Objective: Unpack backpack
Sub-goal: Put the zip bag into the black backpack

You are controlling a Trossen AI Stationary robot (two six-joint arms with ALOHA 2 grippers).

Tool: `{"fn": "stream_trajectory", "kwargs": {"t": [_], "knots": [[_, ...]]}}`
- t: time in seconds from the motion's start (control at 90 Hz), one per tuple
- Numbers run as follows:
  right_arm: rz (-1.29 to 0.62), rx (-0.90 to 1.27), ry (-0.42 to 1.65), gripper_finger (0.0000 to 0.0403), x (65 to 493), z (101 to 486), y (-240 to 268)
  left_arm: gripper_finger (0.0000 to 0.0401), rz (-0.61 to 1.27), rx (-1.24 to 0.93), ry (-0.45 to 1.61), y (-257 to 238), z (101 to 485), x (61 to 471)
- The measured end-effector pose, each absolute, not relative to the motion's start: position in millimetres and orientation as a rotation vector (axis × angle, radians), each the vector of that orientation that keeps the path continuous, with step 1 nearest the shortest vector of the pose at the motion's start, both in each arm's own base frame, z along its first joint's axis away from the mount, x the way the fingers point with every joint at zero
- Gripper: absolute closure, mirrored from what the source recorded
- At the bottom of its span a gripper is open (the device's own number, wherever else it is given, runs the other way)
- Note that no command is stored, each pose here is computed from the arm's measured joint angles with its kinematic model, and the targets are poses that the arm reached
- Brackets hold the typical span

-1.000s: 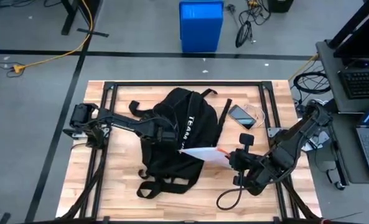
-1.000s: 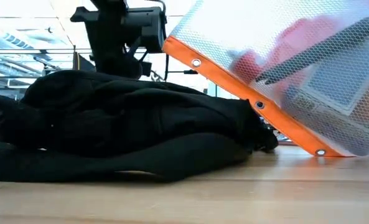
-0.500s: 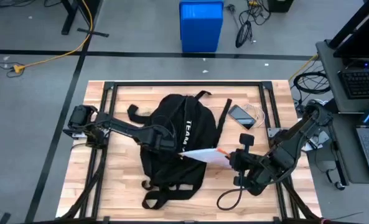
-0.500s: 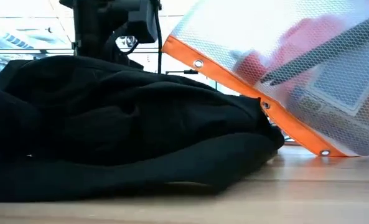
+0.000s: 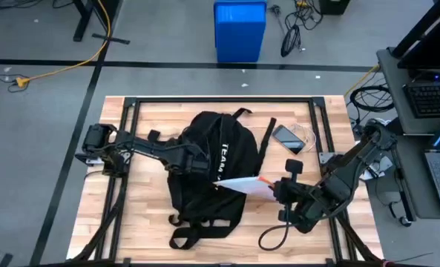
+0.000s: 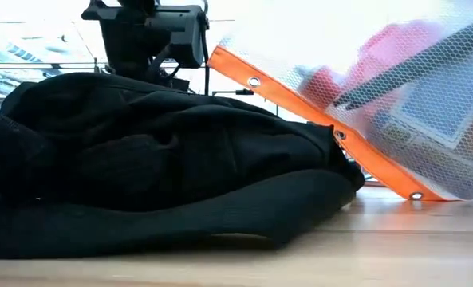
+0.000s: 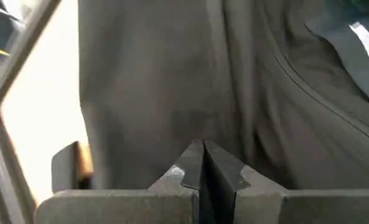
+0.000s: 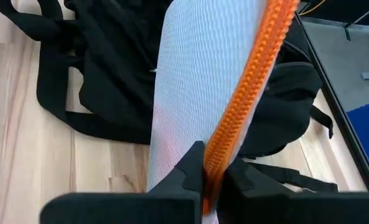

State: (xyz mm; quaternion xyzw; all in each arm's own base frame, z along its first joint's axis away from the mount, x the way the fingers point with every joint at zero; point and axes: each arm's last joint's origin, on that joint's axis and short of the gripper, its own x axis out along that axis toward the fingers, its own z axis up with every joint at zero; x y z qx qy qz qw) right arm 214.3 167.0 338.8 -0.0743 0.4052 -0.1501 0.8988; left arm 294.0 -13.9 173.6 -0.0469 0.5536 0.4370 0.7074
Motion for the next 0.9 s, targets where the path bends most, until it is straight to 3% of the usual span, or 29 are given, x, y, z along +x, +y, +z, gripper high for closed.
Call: {"fn": "stream_trajectory", "kwargs": {"t": [0.222,0.522,0.678,0.9], "knots": [[-0.311,-0.154,0.839,0.0403,214,339,167,0.0401,0.917,-0.141,1.231,-23,181,299],[-0.309,-0.158,0.839,0.0403,214,339,167,0.0394,0.903,-0.194,1.044,-24,195,320],[-0.311,-0.177,0.844,0.0403,217,339,164,0.0339,0.896,-0.155,1.061,-14,192,321],[-0.329,-0.181,0.851,0.0403,220,339,159,0.0238,0.976,-0.170,0.921,5,195,331]]}}
